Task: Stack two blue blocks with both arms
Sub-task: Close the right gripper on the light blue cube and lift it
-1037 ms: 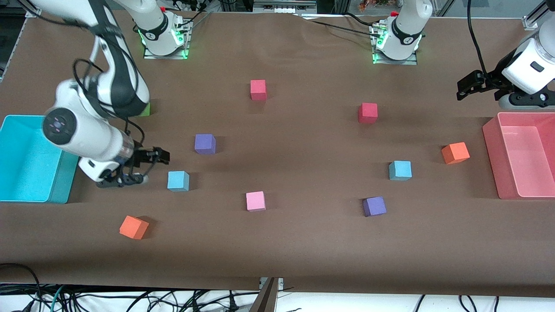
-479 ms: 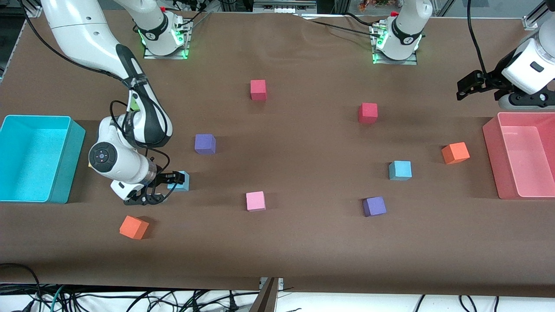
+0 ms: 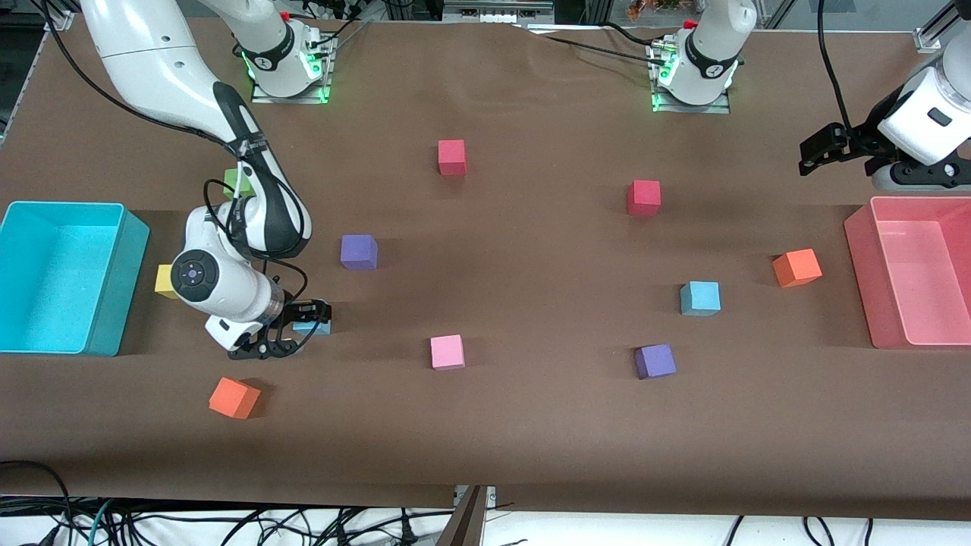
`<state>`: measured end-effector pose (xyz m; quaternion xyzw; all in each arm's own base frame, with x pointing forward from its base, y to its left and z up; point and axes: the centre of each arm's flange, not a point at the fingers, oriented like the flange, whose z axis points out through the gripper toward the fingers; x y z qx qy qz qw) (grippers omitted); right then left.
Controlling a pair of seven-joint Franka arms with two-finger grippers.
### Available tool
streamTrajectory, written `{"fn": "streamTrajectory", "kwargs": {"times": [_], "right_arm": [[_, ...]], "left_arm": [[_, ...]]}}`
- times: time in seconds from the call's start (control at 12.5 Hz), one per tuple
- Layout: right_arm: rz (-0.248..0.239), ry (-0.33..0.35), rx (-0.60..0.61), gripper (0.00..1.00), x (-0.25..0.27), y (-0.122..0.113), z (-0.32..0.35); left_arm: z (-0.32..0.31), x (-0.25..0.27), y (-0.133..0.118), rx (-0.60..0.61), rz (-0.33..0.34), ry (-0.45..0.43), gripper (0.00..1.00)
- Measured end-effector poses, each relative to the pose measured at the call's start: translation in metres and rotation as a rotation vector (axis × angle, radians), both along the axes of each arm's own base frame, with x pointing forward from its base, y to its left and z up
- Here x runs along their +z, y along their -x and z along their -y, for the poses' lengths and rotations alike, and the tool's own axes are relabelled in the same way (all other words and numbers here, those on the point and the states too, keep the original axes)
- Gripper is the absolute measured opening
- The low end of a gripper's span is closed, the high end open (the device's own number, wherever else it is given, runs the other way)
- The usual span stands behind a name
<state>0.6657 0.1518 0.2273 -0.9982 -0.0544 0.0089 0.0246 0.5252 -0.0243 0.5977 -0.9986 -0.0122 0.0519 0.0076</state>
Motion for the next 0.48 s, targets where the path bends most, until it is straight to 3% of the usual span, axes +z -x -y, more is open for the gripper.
{"fn": "streamTrajectory", "kwargs": {"times": [0.32, 0.4, 0.48], "right_arm": [[-0.009, 0.004, 0.001, 0.99, -0.022, 0.002, -0.001], [-0.009, 0.006, 0.005, 0.93, -0.027, 0.002, -0.001], [-0.010, 0.007, 0.007, 0.81, -0.030, 0.002, -0.001]], "left_arm": [[0.000, 0.000, 0.000, 0.000, 0.000, 0.000, 1.00], [0.000, 0.000, 0.000, 0.000, 0.000, 0.000, 1.00], [0.000, 0.000, 0.000, 0.000, 0.000, 0.000, 1.00]]}}
